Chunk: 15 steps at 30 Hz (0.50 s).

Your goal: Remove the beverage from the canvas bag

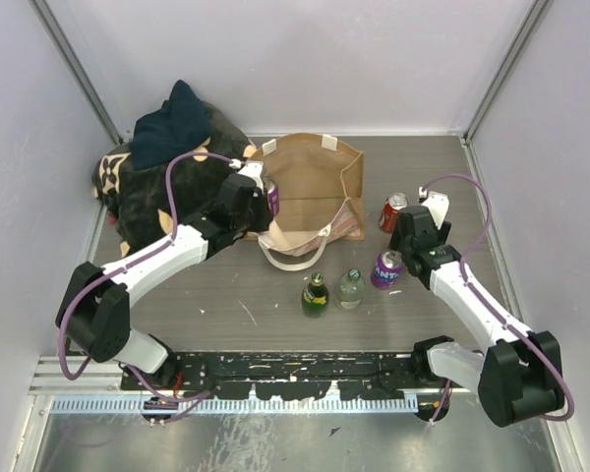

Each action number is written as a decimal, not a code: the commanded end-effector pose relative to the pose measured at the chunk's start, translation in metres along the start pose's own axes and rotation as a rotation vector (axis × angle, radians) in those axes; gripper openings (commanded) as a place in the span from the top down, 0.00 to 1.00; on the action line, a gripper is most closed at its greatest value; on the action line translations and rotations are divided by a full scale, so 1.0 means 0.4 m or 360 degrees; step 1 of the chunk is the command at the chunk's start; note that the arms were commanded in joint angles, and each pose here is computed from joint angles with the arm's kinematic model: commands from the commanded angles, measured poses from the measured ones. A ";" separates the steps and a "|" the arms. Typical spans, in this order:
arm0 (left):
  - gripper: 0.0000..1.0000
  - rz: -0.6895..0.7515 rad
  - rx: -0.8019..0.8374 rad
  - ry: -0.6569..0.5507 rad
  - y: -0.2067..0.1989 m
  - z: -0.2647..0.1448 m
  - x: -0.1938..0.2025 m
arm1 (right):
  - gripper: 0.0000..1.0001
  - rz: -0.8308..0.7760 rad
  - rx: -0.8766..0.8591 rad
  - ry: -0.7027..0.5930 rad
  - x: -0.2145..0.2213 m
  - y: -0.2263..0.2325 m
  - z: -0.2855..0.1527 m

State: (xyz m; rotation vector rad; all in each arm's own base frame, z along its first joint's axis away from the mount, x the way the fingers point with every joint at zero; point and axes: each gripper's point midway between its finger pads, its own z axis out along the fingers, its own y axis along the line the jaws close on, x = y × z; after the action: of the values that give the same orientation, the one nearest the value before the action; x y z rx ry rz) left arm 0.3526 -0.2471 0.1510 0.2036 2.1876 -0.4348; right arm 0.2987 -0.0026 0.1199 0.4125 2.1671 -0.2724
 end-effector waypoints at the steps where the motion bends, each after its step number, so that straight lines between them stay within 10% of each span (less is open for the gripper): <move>1: 1.00 0.0036 -0.0070 0.0086 0.026 0.015 0.035 | 0.99 0.0208 -0.0049 -0.0176 -0.081 0.027 0.026; 6: 1.00 0.0036 -0.0074 0.0093 0.029 0.013 0.037 | 0.95 0.0237 -0.0010 -0.0096 -0.053 0.022 0.062; 11: 1.00 0.0036 -0.0078 0.0097 0.030 0.010 0.040 | 0.26 0.0241 -0.0002 -0.0044 -0.033 0.023 0.076; 15: 1.00 0.0031 -0.0083 0.0104 0.031 0.010 0.043 | 0.09 0.0240 0.0011 -0.0042 -0.034 0.016 0.070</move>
State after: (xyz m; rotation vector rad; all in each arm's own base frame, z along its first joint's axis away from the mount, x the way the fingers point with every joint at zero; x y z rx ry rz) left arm 0.3530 -0.2477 0.1505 0.2094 2.1887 -0.4342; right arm 0.3103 -0.0076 0.0850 0.5224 2.2202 -0.2414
